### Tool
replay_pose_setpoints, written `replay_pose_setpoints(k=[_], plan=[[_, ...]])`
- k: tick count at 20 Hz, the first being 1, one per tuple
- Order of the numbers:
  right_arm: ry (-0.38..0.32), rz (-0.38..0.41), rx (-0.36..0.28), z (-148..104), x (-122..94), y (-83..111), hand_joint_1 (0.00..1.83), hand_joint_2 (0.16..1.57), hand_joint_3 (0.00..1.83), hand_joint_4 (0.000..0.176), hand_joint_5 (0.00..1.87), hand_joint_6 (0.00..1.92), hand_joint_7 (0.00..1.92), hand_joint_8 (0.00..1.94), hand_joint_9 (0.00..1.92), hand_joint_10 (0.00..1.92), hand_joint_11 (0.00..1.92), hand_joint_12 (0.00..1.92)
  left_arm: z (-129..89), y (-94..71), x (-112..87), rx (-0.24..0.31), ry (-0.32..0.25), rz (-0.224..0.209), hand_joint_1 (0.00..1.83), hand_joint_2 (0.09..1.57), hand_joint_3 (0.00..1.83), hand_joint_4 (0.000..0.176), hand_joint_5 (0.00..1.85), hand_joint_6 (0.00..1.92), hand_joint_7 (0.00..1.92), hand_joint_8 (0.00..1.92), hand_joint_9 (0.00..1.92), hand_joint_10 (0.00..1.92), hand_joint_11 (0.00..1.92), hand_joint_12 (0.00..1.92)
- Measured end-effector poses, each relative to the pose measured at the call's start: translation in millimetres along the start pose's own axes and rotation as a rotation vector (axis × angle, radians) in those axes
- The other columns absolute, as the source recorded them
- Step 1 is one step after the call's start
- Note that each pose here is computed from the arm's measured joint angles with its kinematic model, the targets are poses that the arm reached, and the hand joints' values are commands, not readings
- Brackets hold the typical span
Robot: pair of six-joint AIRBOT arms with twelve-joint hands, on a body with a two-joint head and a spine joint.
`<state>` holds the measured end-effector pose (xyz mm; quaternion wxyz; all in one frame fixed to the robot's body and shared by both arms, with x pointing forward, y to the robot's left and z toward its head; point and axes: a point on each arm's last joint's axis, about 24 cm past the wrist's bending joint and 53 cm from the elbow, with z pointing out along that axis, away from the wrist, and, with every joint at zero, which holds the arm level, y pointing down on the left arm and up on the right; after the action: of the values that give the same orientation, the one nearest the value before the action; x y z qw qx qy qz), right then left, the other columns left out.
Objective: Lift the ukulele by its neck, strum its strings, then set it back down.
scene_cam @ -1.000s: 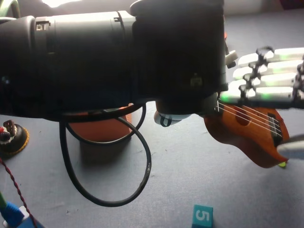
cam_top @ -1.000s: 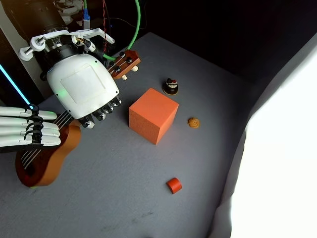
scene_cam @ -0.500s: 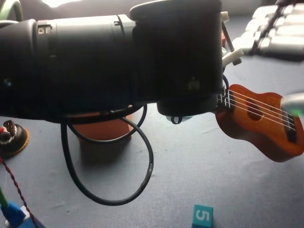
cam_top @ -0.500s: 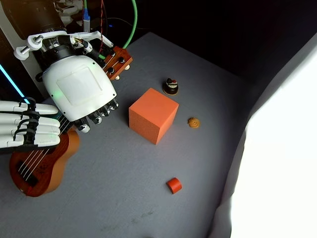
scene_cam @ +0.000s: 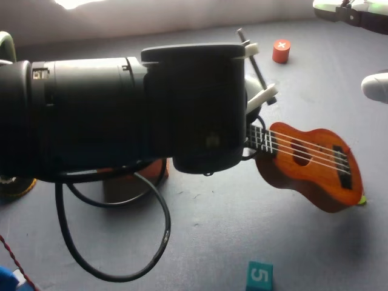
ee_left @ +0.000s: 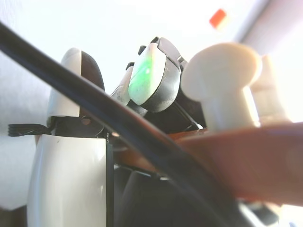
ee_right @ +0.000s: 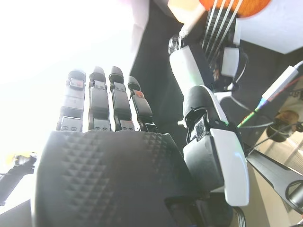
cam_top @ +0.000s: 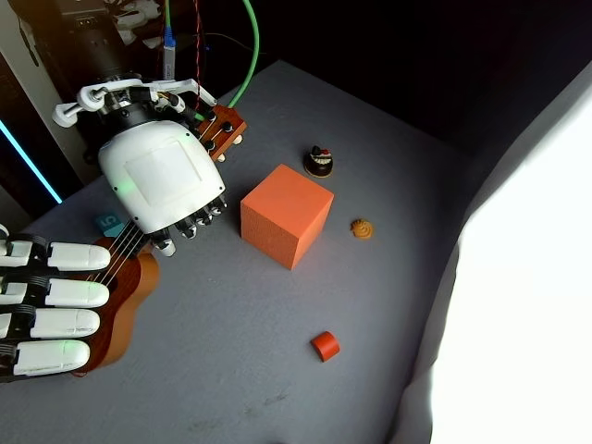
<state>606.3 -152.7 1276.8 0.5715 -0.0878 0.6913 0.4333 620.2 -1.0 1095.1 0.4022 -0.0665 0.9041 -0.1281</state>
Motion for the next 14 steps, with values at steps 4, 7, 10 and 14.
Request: replay_pose_setpoints(k=[4,7,10,14], plan=[[0.009,-0.009,-0.007,0.5,3.2,3.1,0.15,1.37,0.0,0.0,0.0,0.0,0.07,0.01,0.05,0.01,0.0,0.0,4.3,0.0,3.2,0.017,-0.014,-0.008,1.43,1.22,0.0,0.176,1.21,1.92,1.35,1.92,1.44,1.92,1.48,1.92],[0.014,-0.01,-0.014,1.0,5.8,6.8,0.17,1.35,0.0,0.0,0.02,0.01,0.13,0.02,0.1,0.03,0.0,0.01,6.7,1.4,9.4,0.022,-0.012,-0.01,1.48,1.2,0.0,0.176,1.21,1.92,1.32,1.92,1.43,1.92,1.46,1.92],[0.018,-0.014,-0.017,1.2,7.1,7.8,0.18,1.35,0.0,0.0,0.04,0.01,0.11,0.01,0.09,0.02,0.0,0.01,6.7,4.5,19.1,0.018,0.0,0.005,1.47,1.21,0.0,0.176,1.18,1.92,1.33,1.92,1.44,1.92,1.48,1.92],[0.038,-0.041,-0.033,1.8,14.0,14.5,0.16,1.36,0.0,0.0,0.03,0.0,0.09,0.0,0.1,0.01,0.0,0.04,7.8,14.1,25.6,0.011,-0.014,-0.019,1.4,1.17,0.0,0.176,1.21,1.92,1.35,1.92,1.43,1.92,1.47,1.92]])
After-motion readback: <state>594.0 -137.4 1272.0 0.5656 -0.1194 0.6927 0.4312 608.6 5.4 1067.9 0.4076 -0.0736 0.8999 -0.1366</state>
